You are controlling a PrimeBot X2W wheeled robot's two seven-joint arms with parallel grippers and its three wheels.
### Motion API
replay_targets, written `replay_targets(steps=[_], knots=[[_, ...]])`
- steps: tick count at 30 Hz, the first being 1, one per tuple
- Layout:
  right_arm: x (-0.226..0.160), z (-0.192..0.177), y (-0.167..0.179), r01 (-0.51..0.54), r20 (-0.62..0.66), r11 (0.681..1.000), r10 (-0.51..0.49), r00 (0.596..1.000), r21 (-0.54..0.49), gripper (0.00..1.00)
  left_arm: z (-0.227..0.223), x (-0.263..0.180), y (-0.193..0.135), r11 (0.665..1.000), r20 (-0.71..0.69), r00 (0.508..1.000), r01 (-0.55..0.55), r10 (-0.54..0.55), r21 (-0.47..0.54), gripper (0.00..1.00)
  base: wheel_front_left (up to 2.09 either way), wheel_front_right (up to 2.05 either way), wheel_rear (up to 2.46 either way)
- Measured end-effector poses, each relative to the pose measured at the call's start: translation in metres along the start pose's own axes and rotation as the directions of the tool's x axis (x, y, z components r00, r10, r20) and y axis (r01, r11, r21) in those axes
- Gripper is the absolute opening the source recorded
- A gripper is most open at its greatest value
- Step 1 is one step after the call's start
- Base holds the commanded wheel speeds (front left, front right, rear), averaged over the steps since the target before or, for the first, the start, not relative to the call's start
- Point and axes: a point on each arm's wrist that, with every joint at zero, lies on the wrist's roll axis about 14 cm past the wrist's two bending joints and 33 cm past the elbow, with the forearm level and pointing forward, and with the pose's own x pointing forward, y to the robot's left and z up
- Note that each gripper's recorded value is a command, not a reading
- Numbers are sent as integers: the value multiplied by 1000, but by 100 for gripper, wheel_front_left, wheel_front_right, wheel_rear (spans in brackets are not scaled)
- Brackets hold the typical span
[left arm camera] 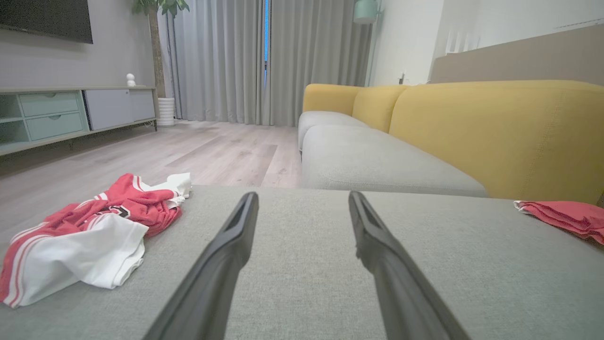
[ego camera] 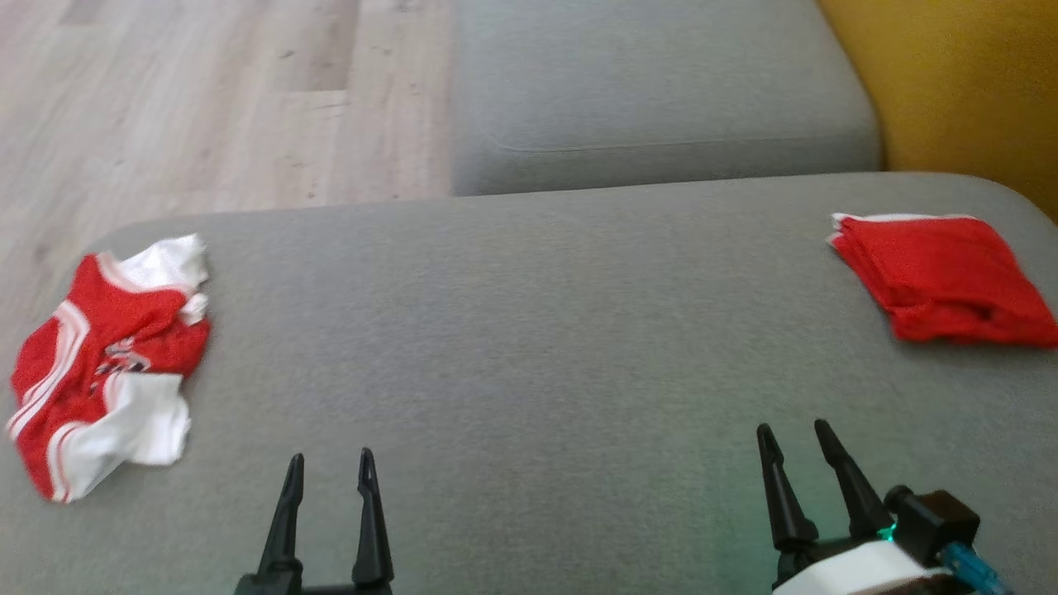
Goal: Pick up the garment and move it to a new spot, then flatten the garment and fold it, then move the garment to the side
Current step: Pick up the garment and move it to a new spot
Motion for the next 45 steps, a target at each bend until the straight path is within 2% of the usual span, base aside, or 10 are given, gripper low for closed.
replay_targets(steps=[9,20,25,30,33,36,41,45], knots=[[15,-19,49,-159,-68,987,160,985,14,100,-2,-24,43,989,0,989,-148,148,-4,100,0,0,0],[33,-33,117,-360,-121,932,362,924,41,100,-1,-75,104,926,17,926,-377,377,4,100,0,0,0],[36,-38,131,-404,-139,914,406,903,45,100,0,-88,116,904,20,904,-427,427,5,100,0,0,0],[38,-45,130,-401,-158,914,405,900,60,100,2,-88,125,890,18,891,-455,455,17,100,0,0,0],[39,-51,127,-393,-174,917,399,900,69,100,10,-80,132,888,37,888,-459,458,28,100,0,0,0],[44,-56,120,-394,-192,917,398,897,59,100,32,-58,143,897,96,899,-435,428,81,100,0,0,0],[77,-59,100,-419,-199,908,411,890,5,100,88,11,168,894,225,904,-407,365,187,100,0,0,0],[115,-54,90,-445,-164,895,435,885,-27,100,111,75,188,893,237,909,-394,344,217,100,0,0,0]])
